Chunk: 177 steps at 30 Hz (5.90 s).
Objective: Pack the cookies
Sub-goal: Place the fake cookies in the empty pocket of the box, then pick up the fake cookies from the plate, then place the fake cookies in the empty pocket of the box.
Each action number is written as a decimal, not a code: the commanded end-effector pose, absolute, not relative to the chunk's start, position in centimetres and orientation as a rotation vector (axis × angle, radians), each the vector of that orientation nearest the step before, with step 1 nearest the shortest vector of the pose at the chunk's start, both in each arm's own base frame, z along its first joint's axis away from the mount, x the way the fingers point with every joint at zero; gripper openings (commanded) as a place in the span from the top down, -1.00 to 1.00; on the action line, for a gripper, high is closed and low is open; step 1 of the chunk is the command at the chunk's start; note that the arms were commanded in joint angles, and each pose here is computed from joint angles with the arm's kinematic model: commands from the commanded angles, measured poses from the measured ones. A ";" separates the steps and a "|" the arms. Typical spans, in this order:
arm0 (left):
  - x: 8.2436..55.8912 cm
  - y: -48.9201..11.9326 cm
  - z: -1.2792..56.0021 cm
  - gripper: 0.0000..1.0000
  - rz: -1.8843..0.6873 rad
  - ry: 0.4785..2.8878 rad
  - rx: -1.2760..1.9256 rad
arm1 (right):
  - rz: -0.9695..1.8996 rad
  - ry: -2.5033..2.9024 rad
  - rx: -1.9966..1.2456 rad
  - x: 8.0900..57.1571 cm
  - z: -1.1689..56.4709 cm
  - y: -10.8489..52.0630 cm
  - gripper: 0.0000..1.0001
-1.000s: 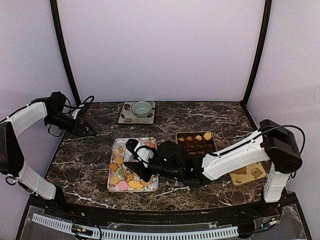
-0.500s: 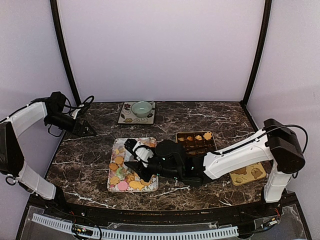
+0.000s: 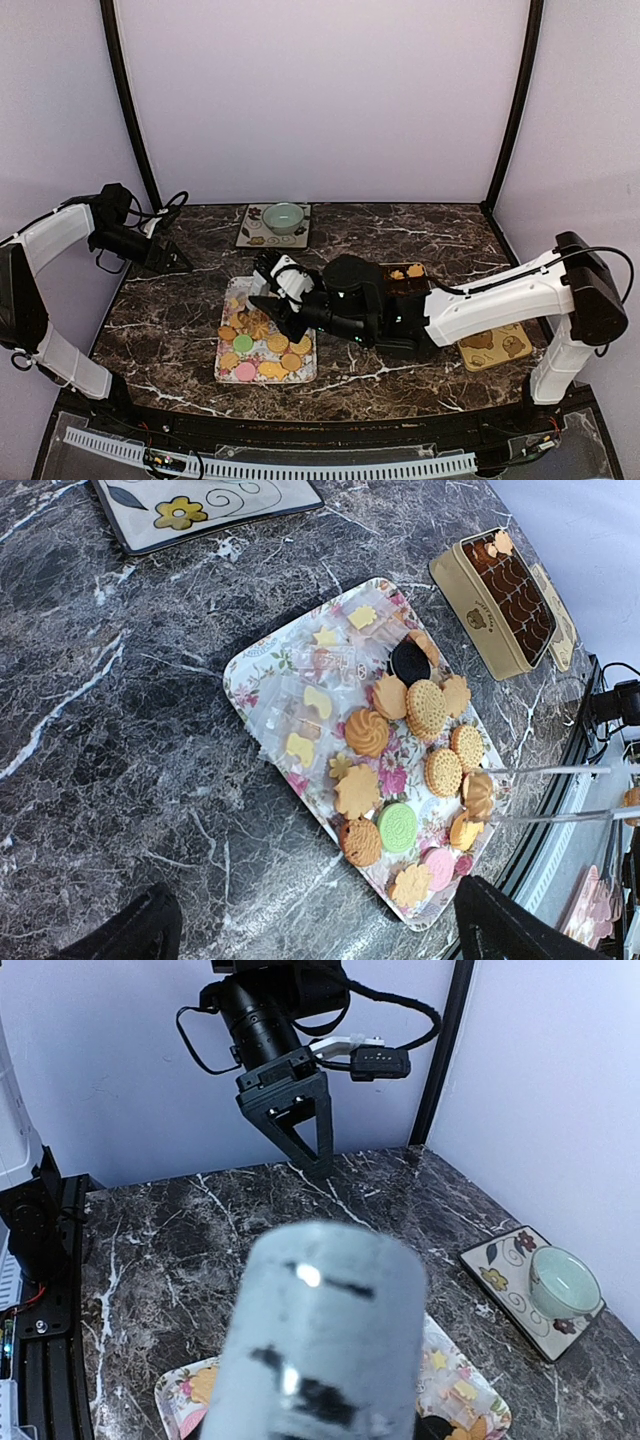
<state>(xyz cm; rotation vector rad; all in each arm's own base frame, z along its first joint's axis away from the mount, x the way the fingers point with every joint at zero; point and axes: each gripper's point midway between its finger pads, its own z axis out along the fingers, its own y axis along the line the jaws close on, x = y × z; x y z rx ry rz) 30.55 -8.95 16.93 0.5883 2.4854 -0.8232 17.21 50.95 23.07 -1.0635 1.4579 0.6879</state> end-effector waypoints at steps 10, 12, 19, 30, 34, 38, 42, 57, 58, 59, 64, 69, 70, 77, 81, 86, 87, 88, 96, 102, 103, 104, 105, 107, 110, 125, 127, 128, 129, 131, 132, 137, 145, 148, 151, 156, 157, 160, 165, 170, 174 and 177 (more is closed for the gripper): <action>30.1 -8.9 17.5 -0.96 -0.837 2.487 0.584 | 0.420 1.446 -0.727 28.2 30.0 38.5 0.53; 30.1 -8.9 17.4 -0.96 -0.837 2.488 0.585 | 0.380 1.467 -0.700 29.1 29.4 36.6 0.53; 30.2 -8.9 17.4 -0.96 -0.842 2.491 0.578 | 0.303 1.522 -0.646 30.7 27.5 32.7 0.53; 30.2 -8.9 17.4 -0.96 -0.837 2.492 0.580 | 0.282 1.548 -0.622 31.1 26.5 31.1 0.52; 30.2 -8.9 17.4 -0.96 -0.839 2.492 0.580 | 0.289 1.561 -0.620 30.9 26.0 31.0 0.52; 30.1 -8.9 17.3 -0.95 -0.838 2.491 0.583 | 0.292 1.569 -0.617 30.8 25.7 30.8 0.51; 30.1 -8.9 17.3 -0.95 -0.838 2.495 0.582 | 0.296 1.574 -0.614 30.7 25.5 30.7 0.50; 30.3 -8.9 17.4 -0.95 -0.841 2.495 0.576 | 0.327 1.557 -0.597 30.5 26.7 30.8 0.17; 30.3 -8.9 17.4 -0.95 -0.842 2.493 0.576 | 0.332 1.553 -0.598 30.5 27.0 30.8 0.17; 30.3 -8.9 17.4 -0.95 -0.843 2.493 0.576 | 0.339 1.547 -0.599 30.4 27.3 30.9 0.17; 30.3 -8.9 17.6 -0.95 -0.841 2.491 0.577 | 0.403 1.510 -0.630 29.0 29.5 32.2 0.20; 30.2 -9.0 17.6 -0.95 -0.845 2.490 0.576 | 0.530 1.462 -0.723 25.4 31.1 36.8 0.20; 30.2 -9.0 17.6 -0.95 -0.846 2.490 0.576 | 0.562 1.457 -0.749 24.5 31.1 38.0 0.20; 30.2 -8.8 17.4 -0.96 -0.837 2.494 0.572 | 0.800 1.407 -0.939 17.9 29.8 47.8 0.20; 30.3 -8.8 17.5 -0.96 -0.837 2.495 0.568 | 0.878 1.384 -1.039 15.4 28.2 52.2 0.20; 30.2 -8.8 17.5 -0.96 -0.832 2.496 0.569 | 0.961 1.357 -1.127 13.4 26.8 55.5 0.20; 30.2 -8.8 17.4 -0.96 -0.832 2.499 0.567 | 0.972 1.355 -1.142 13.2 26.5 56.0 0.19; 30.2 -8.8 17.4 -0.96 -0.831 2.500 0.568 | 0.985 1.354 -1.152 13.0 26.2 56.4 0.20; 29.8 -8.7 17.5 -0.95 -0.819 2.503 0.576 | 1.007 1.361 -1.190 12.8 24.2 58.5 0.20; 29.4 -8.6 17.4 -0.96 -0.807 2.502 0.592 | 0.975 1.368 -1.197 13.4 22.9 59.3 0.21; 29.3 -8.6 17.4 -0.96 -0.803 2.503 0.594 | 0.968 1.367 -1.197 13.5 22.8 59.4 0.21; 29.3 -8.6 17.4 -0.96 -0.802 2.504 0.595 | 0.961 1.368 -1.195 13.7 22.8 59.4 0.22; 29.3 -8.6 17.4 -0.96 -0.800 2.502 0.598 | 0.957 1.370 -1.194 13.8 22.6 59.4 0.22; 29.3 -8.6 17.4 -0.96 -0.801 2.502 0.598 | 0.949 1.377 -1.193 14.0 22.4 59.4 0.23; 29.4 -8.6 17.4 -0.95 -0.807 2.501 0.594 | 0.939 1.387 -1.191 14.4 22.0 59.2 0.23; 29.4 -8.7 17.5 -0.95 -0.811 2.499 0.590 | 0.841 1.400 -1.172 15.5 21.4 57.5 0.23; 29.4 -8.7 17.5 -0.96 -0.812 2.498 0.588 | 0.838 1.398 -1.173 15.4 21.5 57.5 0.23; 29.4 -8.7 17.6 -0.96 -0.814 2.497 0.589 | 0.840 1.400 -1.175 15.5 21.4 57.5 0.23; 29.4 -8.7 17.6 -0.96 -0.815 2.498 0.587 | 0.842 1.402 -1.177 15.5 21.2 57.6 0.23; 29.3 -8.7 17.5 -0.95 -0.814 2.500 0.589 | 0.851 1.410 -1.178 15.4 21.0 57.8 0.24; 29.3 -8.7 17.5 -0.95 -0.811 2.499 0.593 | 0.857 1.414 -1.178 15.4 20.8 57.9 0.26; 29.3 -8.6 17.6 -0.96 -0.799 2.497 0.602 | 0.876 1.412 -1.174 15.3 21.1 58.3 0.45; 29.4 -8.7 17.5 -0.96 -0.808 2.497 0.597 | 0.866 1.380 -1.120 16.4 24.3 57.6 0.59; 29.5 -8.7 17.5 -0.95 -0.807 2.496 0.594 | 0.866 1.361 -1.065 17.3 26.6 56.3 0.64; 29.5 -8.7 17.6 -0.95 -0.809 2.496 0.591 | 0.862 1.352 -1.009 18.5 28.6 54.6 0.72; 29.5 -8.6 17.5 -0.95 -0.807 2.499 0.594 | 0.849 1.368 -0.926 20.4 30.4 51.0 0.82; 29.5 -8.6 17.5 -0.95 -0.807 2.498 0.594 | 0.832 1.370 -0.912 20.8 30.8 50.2 0.83; 29.4 -8.6 17.4 -0.95 -0.807 2.501 0.594 | 0.732 1.399 -0.876 22.3 30.7 47.0 0.84; 29.4 -8.7 17.3 -0.96 -0.818 2.503 0.589 | 0.582 1.443 -0.744 26.0 31.6 39.1 0.84; 29.5 -8.8 17.3 -0.95 -0.825 2.498 0.584 | 0.447 1.524 -0.665 28.5 29.5 32.9 0.82; 29.5 -8.8 17.3 -0.95 -0.826 2.502 0.582 | 0.377 1.572 -0.629 29.7 27.5 29.7 0.81; 29.5 -8.8 17.3 -0.95 -0.825 2.501 0.579 | 0.354 1.590 -0.619 30.1 26.6 28.6 0.81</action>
